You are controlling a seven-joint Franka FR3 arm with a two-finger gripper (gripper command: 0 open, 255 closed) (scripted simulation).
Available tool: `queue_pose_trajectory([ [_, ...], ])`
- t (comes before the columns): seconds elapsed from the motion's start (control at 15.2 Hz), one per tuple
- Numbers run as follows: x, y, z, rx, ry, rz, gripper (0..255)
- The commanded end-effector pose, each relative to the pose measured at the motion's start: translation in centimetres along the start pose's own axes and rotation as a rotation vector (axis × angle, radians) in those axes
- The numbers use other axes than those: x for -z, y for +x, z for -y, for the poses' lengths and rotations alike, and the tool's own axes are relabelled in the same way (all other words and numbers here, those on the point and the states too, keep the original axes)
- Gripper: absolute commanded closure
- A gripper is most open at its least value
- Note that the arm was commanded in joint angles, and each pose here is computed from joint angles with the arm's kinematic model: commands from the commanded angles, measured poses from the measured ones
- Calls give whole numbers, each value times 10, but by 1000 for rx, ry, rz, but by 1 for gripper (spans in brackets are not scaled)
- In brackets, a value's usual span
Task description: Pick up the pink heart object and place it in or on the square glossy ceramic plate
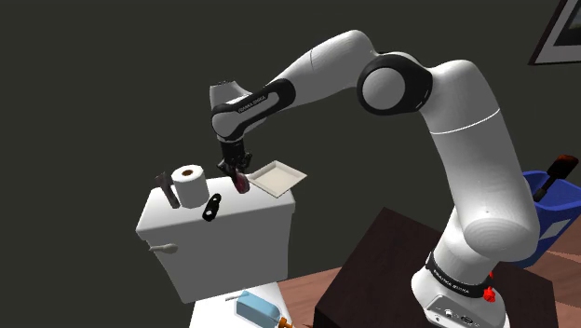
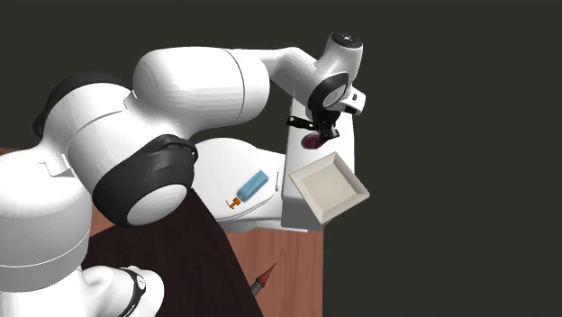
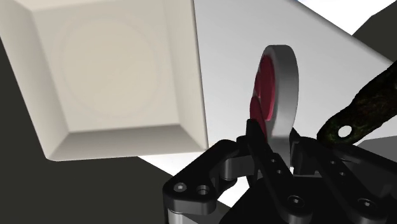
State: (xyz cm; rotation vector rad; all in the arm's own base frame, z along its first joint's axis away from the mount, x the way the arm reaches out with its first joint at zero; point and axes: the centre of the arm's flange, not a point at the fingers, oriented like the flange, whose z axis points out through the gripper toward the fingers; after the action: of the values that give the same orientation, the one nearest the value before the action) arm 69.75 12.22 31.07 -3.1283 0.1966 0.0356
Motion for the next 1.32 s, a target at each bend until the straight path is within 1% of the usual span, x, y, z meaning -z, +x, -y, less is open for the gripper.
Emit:
queue_pose_trajectory([
  [0.0, -2, 0, -1, -1, -2, 3, 255],
  [0.2, -2, 0, -1, -1, -2, 3, 255],
  [1.25, 82, -2, 0, -1, -2, 3, 255],
])
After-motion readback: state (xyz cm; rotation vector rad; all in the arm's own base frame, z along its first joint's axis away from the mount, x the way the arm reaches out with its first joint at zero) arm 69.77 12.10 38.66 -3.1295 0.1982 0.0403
